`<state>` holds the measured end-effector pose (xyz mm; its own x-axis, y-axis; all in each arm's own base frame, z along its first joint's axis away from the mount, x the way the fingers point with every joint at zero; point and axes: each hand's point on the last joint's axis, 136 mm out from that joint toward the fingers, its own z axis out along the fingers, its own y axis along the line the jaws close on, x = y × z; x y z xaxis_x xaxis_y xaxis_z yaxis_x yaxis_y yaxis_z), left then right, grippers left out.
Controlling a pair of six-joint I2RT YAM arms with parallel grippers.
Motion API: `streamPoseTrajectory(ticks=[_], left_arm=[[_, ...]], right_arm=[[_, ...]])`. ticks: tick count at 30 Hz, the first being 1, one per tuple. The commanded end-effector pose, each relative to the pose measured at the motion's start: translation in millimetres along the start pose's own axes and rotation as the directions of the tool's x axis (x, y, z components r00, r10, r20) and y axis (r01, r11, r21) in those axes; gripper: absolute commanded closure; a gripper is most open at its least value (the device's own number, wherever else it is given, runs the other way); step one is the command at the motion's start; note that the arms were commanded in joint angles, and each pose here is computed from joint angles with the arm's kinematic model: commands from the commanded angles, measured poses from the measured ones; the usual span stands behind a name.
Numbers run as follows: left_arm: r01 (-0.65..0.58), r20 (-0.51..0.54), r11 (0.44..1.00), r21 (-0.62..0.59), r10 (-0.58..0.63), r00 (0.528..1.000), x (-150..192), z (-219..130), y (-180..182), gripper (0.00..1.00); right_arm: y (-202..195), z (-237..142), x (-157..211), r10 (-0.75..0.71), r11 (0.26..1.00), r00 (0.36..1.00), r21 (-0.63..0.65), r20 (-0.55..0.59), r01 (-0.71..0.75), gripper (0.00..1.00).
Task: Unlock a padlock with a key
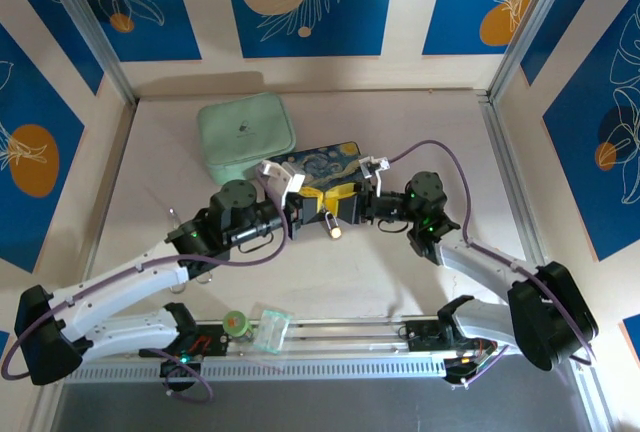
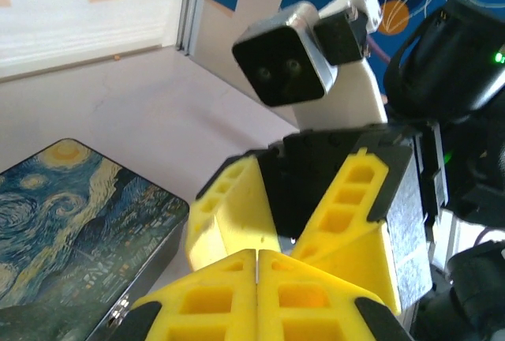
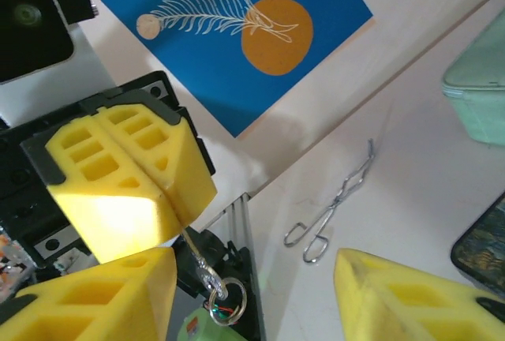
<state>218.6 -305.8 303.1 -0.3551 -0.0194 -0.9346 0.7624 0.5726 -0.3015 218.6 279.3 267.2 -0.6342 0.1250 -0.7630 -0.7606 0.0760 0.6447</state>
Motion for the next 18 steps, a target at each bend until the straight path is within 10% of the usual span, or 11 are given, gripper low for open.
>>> streamPoseTrajectory(ticks=[1, 13, 18], left_arm=[[0.063, 0.11, 0.997, 0.052, -0.068, 0.992, -24, -9, -6, 1.0], [0.172, 0.22, 0.983, 0.063, -0.181, 0.958, -37, -8, 0, 1.0], [0.201, 0.271, 0.979, 0.028, -0.201, 0.941, -40, -16, 10, 1.0]], right_arm=[[13, 1, -3, -0.037, 0.998, 0.999, -0.058, 0.022, 0.038, 0.49], [29, 9, -20, 0.043, 0.982, 0.996, -0.184, 0.075, -0.029, 0.59], [27, 8, -19, 0.052, 0.984, 0.995, -0.173, 0.086, -0.036, 0.92]])
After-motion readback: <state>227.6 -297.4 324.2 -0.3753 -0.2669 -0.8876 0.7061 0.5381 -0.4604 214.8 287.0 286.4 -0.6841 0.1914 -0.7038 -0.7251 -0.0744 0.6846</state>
